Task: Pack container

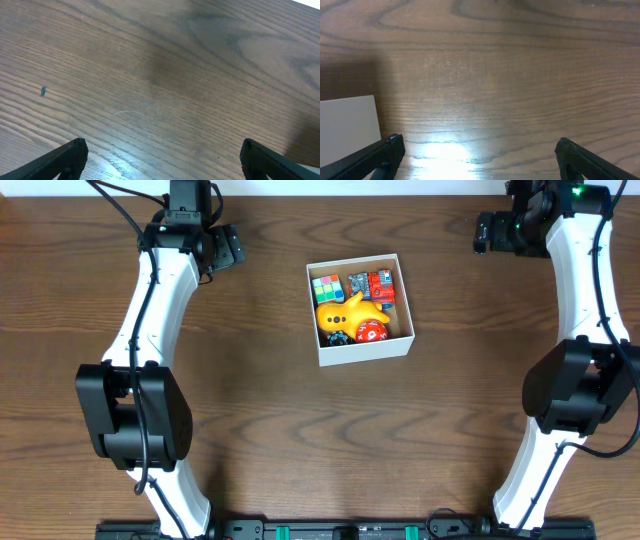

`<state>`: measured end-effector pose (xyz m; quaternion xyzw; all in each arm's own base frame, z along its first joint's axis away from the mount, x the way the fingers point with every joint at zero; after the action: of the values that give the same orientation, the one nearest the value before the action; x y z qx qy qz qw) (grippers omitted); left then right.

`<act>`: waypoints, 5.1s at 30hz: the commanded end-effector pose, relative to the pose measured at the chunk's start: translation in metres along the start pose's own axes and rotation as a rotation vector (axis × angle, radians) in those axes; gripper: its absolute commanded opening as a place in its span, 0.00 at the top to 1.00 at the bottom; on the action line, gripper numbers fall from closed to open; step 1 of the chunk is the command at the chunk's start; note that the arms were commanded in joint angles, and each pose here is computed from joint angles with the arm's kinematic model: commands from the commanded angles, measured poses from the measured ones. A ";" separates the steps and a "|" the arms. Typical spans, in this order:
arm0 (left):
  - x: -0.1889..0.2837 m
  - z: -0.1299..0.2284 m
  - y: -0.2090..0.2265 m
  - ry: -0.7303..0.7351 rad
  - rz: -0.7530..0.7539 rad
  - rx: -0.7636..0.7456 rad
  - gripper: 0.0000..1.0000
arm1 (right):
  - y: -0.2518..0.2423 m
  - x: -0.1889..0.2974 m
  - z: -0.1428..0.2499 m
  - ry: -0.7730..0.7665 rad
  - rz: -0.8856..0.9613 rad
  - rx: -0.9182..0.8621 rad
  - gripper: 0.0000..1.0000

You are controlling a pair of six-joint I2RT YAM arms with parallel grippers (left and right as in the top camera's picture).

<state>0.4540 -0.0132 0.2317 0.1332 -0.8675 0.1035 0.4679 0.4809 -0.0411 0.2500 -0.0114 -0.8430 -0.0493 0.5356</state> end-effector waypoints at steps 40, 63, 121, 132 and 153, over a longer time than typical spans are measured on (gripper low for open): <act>0.008 -0.007 0.001 -0.030 -0.002 0.015 0.02 | 0.023 0.287 0.238 -0.839 0.002 0.072 0.01; 0.008 -0.007 0.001 -0.030 -0.002 0.015 0.02 | 0.026 0.107 0.306 -1.021 0.000 0.300 0.01; 0.008 -0.007 0.001 -0.030 -0.002 0.015 0.02 | 0.021 0.064 0.343 -1.064 -0.009 0.313 0.01; 0.008 -0.007 0.001 -0.030 -0.002 0.015 0.02 | 0.021 0.064 0.343 -1.064 -0.009 0.312 0.01; 0.008 -0.003 0.003 -0.002 -0.010 -0.022 0.02 | 0.021 0.064 0.343 -1.064 -0.009 0.313 0.01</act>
<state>0.4493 -0.0127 0.2290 0.1350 -0.8592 0.0956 0.4841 0.1465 0.0093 0.1652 0.0466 -0.9950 0.0825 0.0318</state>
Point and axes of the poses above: each gripper's point midway between its finger pads, its own x axis back along the fingers, its own y axis along the line the jaws close on, z = x × y, the point moved 10 cm from there along x, back along the fingers
